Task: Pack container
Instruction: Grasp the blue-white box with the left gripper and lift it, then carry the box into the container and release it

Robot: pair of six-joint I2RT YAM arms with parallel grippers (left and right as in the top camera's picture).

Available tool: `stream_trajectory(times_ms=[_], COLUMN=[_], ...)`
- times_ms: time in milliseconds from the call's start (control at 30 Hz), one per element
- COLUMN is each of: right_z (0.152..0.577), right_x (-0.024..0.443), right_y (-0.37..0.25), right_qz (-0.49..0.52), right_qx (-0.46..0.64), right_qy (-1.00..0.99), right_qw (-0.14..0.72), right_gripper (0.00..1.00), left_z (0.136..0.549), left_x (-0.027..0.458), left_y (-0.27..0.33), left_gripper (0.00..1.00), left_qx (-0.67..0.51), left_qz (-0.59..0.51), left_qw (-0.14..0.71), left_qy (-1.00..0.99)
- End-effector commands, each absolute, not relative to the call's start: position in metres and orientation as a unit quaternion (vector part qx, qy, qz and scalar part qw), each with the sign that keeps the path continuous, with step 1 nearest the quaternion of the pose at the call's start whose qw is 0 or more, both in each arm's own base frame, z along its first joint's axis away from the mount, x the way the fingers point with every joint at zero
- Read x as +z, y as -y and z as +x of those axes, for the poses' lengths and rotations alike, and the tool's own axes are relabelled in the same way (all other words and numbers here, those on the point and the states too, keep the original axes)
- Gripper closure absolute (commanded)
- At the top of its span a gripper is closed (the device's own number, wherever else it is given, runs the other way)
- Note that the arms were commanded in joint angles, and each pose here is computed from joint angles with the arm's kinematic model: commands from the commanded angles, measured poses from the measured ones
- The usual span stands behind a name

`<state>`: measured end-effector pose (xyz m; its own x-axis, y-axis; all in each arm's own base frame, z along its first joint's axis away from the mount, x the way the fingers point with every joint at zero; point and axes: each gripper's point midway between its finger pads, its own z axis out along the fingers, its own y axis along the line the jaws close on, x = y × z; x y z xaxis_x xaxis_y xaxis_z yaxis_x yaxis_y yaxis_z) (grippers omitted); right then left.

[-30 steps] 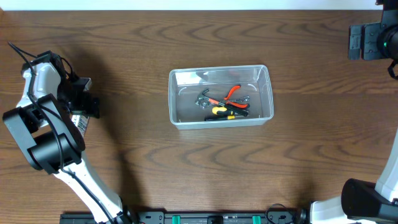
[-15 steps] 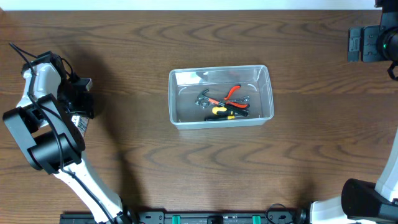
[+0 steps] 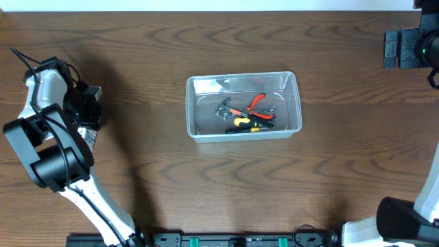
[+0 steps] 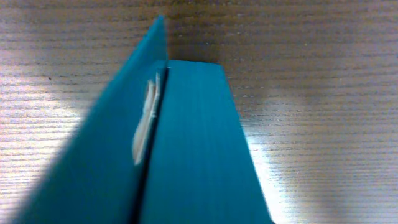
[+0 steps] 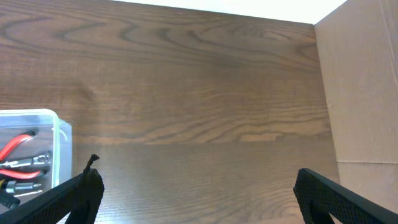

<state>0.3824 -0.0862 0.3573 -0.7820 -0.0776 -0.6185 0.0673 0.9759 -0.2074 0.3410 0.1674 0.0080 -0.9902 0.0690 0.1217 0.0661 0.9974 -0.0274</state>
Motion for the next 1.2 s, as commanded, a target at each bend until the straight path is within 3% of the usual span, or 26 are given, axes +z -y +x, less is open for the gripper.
stream_trajectory(times_ms=[0, 167, 367, 567, 700, 967, 1167], right_z=[0.381, 0.381, 0.381, 0.381, 0.381, 0.381, 0.383], right_x=[0.355, 0.355, 0.356, 0.356, 0.356, 0.355, 0.352], right_y=[0.091, 0.091, 0.091, 0.092, 0.092, 0.091, 0.091], right_qz=[0.010, 0.010, 0.010, 0.007, 0.005, 0.005, 0.011], right_qx=[-0.114, -0.114, -0.116, -0.118, -0.119, -0.117, -0.112], right_qy=[-0.939, -0.939, -0.938, -0.938, -0.938, -0.939, -0.940], right_qw=[0.326, 0.326, 0.325, 0.325, 0.325, 0.325, 0.322], right_gripper=[0.01, 0.01, 0.01, 0.01, 0.01, 0.01, 0.01], left_z=[0.336, 0.336, 0.346, 0.369, 0.392, 0.402, 0.382], left_x=[0.003, 0.003, 0.019, 0.085, 0.153, 0.265, 0.270], left_y=[-0.167, -0.167, -0.165, -0.144, -0.114, 0.032, 0.167], left_gripper=[0.81, 0.94, 0.94, 0.94, 0.94, 0.94, 0.94], left_qx=[0.015, 0.015, 0.003, -0.026, -0.053, -0.059, -0.043], left_qz=[-0.032, -0.029, -0.006, -0.032, -0.038, -0.235, -0.465], left_qw=[0.072, 0.072, 0.055, -0.011, -0.102, -0.261, -0.291], left_qy=[0.997, 0.997, 0.998, 0.999, 0.993, 0.934, 0.835])
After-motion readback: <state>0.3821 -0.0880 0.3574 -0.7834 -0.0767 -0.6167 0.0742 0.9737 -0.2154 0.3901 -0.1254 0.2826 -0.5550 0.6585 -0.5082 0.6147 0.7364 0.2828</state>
